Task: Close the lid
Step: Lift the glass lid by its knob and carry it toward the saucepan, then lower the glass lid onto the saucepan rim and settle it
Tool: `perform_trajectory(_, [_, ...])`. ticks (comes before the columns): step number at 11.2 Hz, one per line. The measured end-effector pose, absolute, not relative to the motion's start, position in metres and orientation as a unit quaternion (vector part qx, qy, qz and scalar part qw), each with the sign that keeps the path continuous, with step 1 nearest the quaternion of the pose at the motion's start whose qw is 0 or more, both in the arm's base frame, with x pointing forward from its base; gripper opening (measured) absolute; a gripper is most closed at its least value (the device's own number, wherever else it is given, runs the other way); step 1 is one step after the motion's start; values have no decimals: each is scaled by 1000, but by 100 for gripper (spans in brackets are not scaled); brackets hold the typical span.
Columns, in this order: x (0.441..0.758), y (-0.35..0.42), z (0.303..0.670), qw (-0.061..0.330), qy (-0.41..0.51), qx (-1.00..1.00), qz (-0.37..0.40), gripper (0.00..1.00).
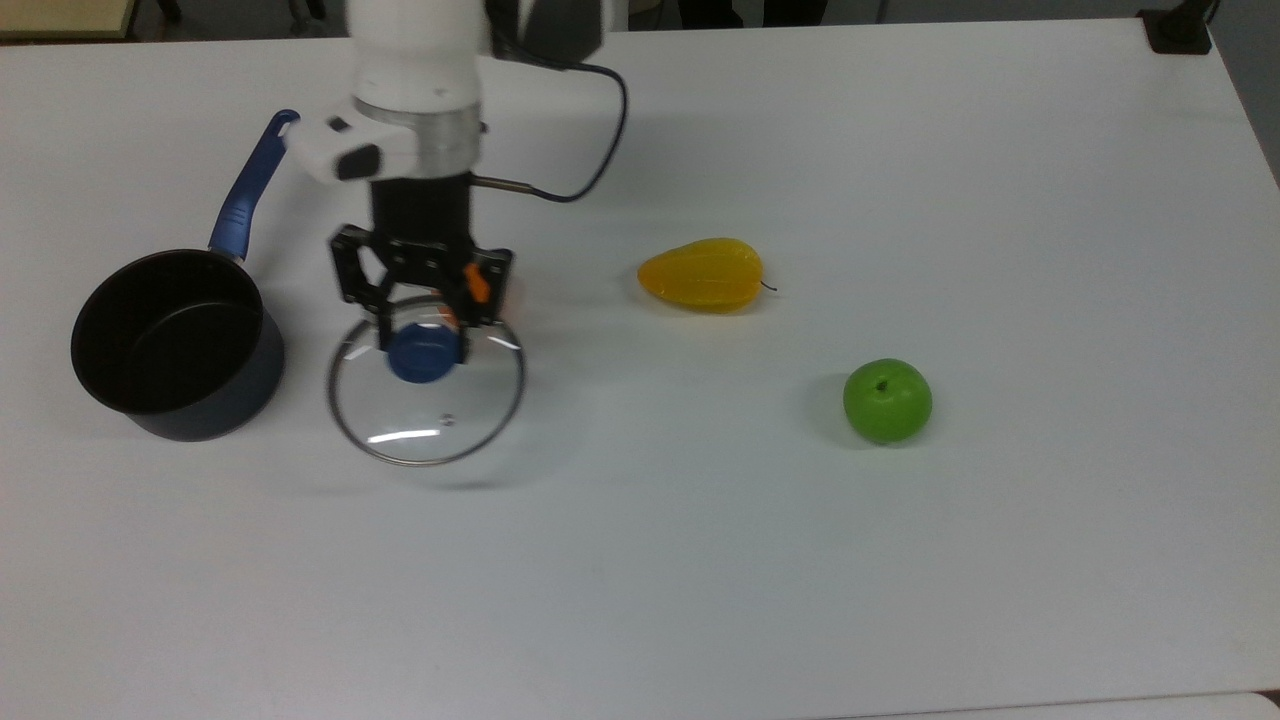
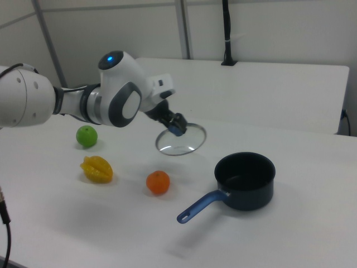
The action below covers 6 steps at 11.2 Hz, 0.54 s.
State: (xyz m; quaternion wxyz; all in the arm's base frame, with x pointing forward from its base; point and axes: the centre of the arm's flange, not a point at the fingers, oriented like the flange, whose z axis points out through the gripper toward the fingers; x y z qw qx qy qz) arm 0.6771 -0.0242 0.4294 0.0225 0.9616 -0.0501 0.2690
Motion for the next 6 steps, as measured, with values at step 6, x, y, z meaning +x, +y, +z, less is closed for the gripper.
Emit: perform_trajectory(6, [649,-176,462,68,-125,955,260,67])
